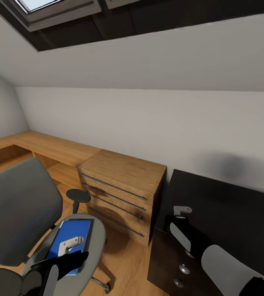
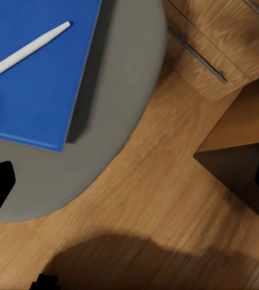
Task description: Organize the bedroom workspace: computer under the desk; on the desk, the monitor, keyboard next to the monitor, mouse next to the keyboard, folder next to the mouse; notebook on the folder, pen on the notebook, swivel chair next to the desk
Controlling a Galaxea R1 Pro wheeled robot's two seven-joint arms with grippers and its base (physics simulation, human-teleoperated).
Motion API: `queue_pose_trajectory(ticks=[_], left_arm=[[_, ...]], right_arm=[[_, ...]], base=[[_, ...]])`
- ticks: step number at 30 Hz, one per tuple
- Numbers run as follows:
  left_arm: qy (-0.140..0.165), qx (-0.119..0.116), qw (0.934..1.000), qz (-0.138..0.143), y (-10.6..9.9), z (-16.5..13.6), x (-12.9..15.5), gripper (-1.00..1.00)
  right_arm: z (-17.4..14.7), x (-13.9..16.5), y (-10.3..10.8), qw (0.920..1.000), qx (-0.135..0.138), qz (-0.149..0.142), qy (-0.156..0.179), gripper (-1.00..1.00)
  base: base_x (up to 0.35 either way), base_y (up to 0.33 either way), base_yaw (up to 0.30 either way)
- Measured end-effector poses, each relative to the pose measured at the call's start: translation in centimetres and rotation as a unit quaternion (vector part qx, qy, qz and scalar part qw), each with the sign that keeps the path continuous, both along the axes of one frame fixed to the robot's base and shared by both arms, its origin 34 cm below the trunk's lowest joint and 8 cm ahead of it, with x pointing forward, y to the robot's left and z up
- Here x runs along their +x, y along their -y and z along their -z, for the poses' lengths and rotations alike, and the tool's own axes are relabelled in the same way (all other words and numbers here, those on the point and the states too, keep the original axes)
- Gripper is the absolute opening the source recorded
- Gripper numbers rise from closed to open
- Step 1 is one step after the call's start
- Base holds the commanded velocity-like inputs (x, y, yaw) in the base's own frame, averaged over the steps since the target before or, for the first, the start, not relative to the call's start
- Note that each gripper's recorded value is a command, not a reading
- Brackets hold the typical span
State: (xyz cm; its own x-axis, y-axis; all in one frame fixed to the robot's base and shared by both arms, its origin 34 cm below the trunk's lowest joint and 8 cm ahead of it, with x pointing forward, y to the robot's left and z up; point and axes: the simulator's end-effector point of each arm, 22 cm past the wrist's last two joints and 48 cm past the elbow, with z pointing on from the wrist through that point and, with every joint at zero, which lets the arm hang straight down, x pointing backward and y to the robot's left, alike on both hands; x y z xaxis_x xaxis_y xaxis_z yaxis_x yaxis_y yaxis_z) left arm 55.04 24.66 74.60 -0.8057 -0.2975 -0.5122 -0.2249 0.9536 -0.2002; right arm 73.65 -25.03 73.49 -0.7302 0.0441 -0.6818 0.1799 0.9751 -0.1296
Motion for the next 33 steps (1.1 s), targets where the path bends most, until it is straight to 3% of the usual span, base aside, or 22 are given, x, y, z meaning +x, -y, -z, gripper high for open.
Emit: queue_pose_trajectory(ticks=[15,18,26,27,28,33], left_arm=[[-0.003,0.002,1.0000,-0.001,-0.1,0.1,-0.1,1.00],[-0.004,0.002,1.0000,-0.001,-0.1,-0.2,-0.2,1.00],[-0.013,0.002,0.9999,0.000,0.1,-0.7,-0.6,1.00],[-0.014,0.001,0.9999,0.001,0.1,-0.8,-0.6,1.00],[-0.017,0.000,0.9999,0.002,0.2,-0.7,-0.7,1.00],[-0.022,-0.001,0.9998,0.003,0.4,-0.3,-1.0,1.00]], right_arm=[[-0.3,0.0,0.0,1.0000,0.005,0.003,-0.001,-1.00],[-3.6,1.7,-1.2,0.9992,0.016,-0.008,0.035,-1.00],[-10.1,4.0,-0.9,0.9949,0.022,-0.019,0.097,-1.00],[-11.0,4.1,-0.7,0.9941,0.019,-0.016,0.105,-1.00],[-13.1,4.0,0.4,0.9919,0.003,0.007,0.127,-1.00],[-15.5,2.6,0.7,0.9872,-0.009,0.038,0.155,-1.00]], base=[[0.000,0.000,0.000],[0.000,0.000,0.000],[0.000,0.000,0.000],[0.000,0.000,0.000],[0.000,0.000,0.000],[0.000,0.000,0.000]])
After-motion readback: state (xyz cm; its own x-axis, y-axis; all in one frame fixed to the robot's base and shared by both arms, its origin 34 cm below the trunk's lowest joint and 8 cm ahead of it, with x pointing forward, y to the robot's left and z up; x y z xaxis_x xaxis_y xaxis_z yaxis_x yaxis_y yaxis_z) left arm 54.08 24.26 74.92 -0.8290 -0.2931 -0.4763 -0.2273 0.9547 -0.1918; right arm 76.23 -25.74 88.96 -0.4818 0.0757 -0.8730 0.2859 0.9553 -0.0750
